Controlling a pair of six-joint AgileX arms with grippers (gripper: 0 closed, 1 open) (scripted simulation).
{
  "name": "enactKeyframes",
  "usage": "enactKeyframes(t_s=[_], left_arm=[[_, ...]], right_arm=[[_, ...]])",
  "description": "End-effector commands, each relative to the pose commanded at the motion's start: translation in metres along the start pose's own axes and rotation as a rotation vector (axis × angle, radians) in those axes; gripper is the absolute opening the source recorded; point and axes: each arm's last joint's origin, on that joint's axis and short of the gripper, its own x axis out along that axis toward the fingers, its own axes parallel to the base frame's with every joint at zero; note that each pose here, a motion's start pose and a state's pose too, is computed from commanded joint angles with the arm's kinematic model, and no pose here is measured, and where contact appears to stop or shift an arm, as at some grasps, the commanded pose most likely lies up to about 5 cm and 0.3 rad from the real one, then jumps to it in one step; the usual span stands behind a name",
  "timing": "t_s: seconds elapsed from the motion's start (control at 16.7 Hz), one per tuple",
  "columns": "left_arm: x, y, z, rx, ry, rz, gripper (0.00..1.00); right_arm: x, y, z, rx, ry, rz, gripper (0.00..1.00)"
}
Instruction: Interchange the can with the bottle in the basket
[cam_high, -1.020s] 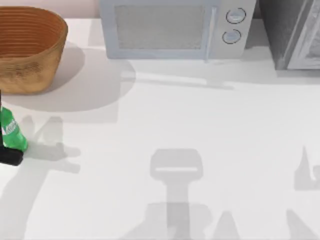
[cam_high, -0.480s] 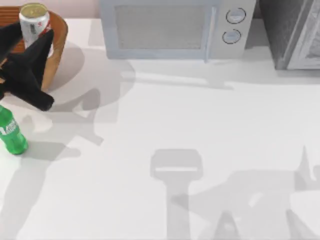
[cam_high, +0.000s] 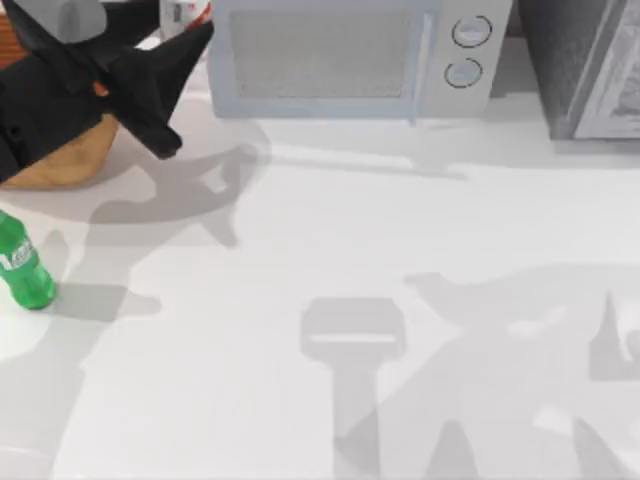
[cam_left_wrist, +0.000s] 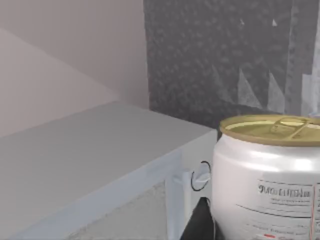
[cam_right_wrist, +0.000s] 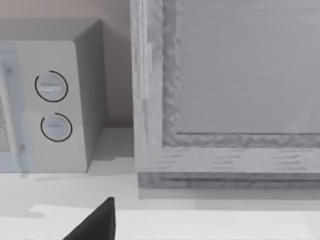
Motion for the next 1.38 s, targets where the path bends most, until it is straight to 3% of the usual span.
enactKeyframes(t_s=[0.3,0.66,1.38], left_arm=[[0.047,0.019,-0.030,0.005,-0.002,-0.154,0.00],[0.091,0.032,-0.090,-0.034,0.027,-0.329,0.00],[0.135,0.032,-0.215,-0.086,0.048,-0.630,0.00]], right_arm=[[0.000,0.000,0.000,0.000,0.000,0.000,1.00],[0.000,0.000,0.000,0.000,0.000,0.000,1.00],[0.000,0.000,0.000,0.000,0.000,0.000,1.00]])
